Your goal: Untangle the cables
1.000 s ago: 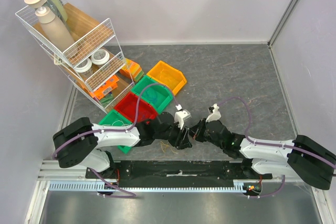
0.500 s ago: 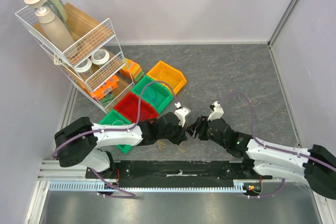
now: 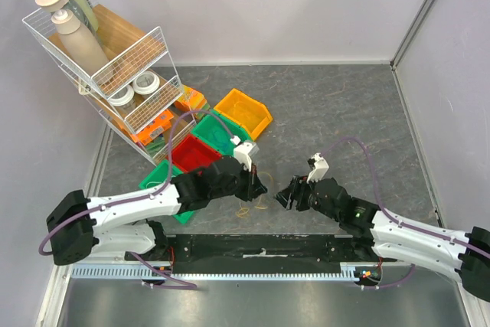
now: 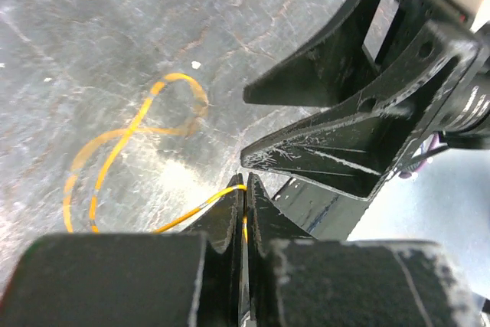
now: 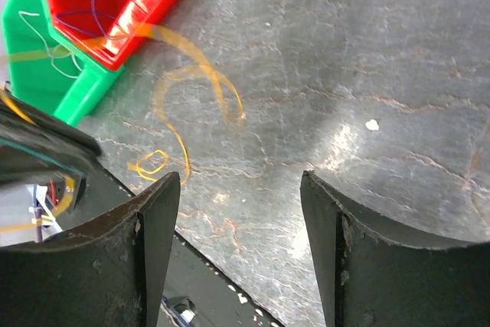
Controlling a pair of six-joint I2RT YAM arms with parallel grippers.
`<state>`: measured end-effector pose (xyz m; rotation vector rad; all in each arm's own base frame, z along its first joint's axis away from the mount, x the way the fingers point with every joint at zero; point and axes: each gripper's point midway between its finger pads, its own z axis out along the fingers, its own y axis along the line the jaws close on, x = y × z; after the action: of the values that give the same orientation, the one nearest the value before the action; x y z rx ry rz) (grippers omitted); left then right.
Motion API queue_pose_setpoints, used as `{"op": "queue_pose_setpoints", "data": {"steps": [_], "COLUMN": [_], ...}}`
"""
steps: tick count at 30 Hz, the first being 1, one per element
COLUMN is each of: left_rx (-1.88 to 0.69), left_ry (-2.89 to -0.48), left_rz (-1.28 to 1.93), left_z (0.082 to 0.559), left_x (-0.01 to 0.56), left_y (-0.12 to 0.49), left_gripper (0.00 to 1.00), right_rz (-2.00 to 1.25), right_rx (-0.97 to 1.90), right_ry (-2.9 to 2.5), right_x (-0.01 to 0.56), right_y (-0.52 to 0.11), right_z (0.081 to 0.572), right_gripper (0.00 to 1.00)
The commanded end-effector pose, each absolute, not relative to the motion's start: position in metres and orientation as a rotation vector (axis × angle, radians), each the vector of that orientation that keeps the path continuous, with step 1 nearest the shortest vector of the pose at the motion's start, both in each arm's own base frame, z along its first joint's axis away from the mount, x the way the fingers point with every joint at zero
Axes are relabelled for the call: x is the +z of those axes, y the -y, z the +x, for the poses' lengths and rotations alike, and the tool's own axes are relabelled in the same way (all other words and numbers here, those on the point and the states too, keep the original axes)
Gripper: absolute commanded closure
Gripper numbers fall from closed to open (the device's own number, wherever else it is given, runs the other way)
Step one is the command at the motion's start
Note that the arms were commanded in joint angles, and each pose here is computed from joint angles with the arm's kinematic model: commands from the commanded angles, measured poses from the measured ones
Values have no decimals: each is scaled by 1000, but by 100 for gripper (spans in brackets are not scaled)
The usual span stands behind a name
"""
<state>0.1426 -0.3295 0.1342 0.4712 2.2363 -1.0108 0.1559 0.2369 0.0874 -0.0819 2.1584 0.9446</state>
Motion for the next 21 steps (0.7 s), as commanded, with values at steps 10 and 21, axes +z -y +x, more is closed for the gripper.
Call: {"op": "queue_pose_setpoints", "data": {"steps": [10, 21], "left_rx": [-950, -740], "left_ry": [-1884, -1559], "left_rz": [184, 86], "left_z": [250, 362], "left_x": [291, 362], "left_y": [302, 298], "left_gripper": [98, 98], "right_rz": [155, 144], "right_rx": [891, 908], "right_ry": [-2075, -2007], "right_x": [52, 45], "right_y": [-206, -197], "right_z": [168, 167], "right_gripper": [28, 27]}}
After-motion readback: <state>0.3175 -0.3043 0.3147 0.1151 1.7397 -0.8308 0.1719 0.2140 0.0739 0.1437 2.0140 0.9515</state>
